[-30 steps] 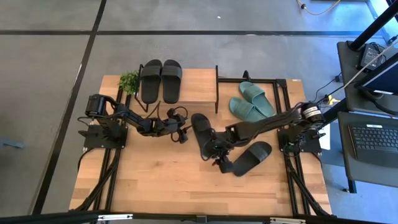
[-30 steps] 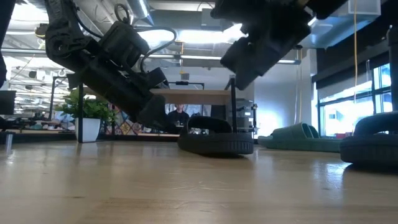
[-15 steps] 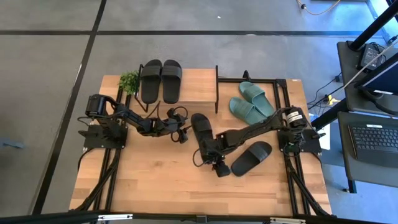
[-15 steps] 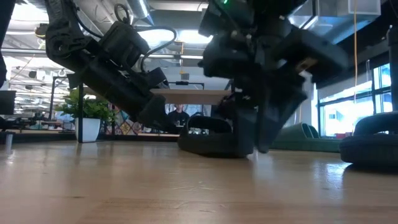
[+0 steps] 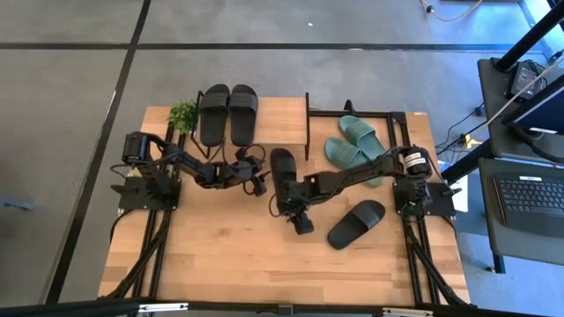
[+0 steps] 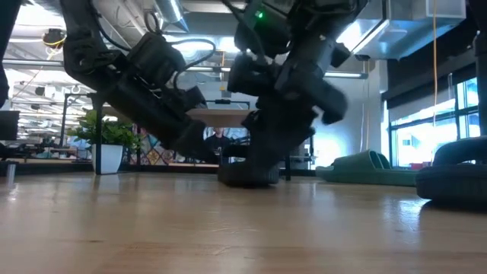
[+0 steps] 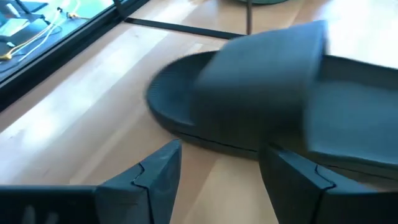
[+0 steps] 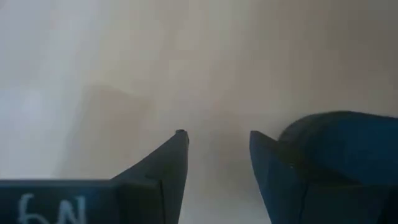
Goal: Pick and place slides into the shelf
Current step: Put the black slipper under the shelf
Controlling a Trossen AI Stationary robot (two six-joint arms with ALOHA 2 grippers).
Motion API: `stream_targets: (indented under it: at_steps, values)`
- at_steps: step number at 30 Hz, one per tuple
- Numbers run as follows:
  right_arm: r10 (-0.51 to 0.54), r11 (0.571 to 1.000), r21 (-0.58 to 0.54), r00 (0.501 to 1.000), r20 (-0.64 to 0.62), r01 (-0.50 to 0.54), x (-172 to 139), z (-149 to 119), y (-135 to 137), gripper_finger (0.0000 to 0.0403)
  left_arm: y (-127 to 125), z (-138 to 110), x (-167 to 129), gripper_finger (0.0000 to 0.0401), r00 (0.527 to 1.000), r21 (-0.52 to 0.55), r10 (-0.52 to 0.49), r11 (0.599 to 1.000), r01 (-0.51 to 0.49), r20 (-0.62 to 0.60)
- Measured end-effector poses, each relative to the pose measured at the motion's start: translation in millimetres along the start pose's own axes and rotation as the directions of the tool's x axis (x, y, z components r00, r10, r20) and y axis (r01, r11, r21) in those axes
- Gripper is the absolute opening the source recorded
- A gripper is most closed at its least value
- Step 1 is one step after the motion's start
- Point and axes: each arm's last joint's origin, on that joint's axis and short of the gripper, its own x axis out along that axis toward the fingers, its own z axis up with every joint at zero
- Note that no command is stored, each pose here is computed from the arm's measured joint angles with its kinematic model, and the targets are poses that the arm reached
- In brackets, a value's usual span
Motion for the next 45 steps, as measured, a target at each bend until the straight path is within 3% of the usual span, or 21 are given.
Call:
stream_targets:
  at_steps: [3, 14, 20, 26, 34, 45]
  values:
    - [-0.055, 0.998, 0.02, 0.998, -0.008, 0.055, -1.4, -1.9, -10.1, 0.0172, 3.9, 3.8, 3.0, 0.0204, 1.0, -0.009, 0.016, 1.0, -0.016, 0.007]
    - [-0.096, 0.993, 0.066, 0.995, 0.02, 0.094, -6.2, -3.9, -34.6, 0.0172, 14.9, 21.9, 14.2, 0.0204, 0.998, -0.034, 0.053, 0.998, -0.052, 0.037]
    - [-0.112, 0.989, 0.097, 0.994, 0.014, 0.111, -3.4, -8.7, -48.5, 0.0172, 16.8, 19.6, 15.1, 0.0204, 0.999, -0.025, 0.052, 0.998, -0.051, 0.012]
    - [-0.113, 0.989, 0.095, 0.993, 0.011, 0.112, -2.8, -9.2, -49.4, 0.0172, -2.1, 18.5, 8.0, 0.0204, 0.998, 0.01, -0.062, 0.998, 0.062, 0.012]
    - [-0.123, 0.989, 0.092, 0.991, 0.044, 0.119, -3.0, -6.0, -50.3, 0.0172, -29.9, 22.4, -24.3, 0.0204, 0.985, 0.093, -0.172, 0.98, 0.173, -0.024]
    - [-0.327, 0.94, 0.106, 0.945, 0.012, 0.324, -5.0, -6.2, -59.1, 0.0172, -45.2, 36.1, -89.0, 0.0204, 0.951, 0.19, -0.303, 0.932, 0.308, -0.055]
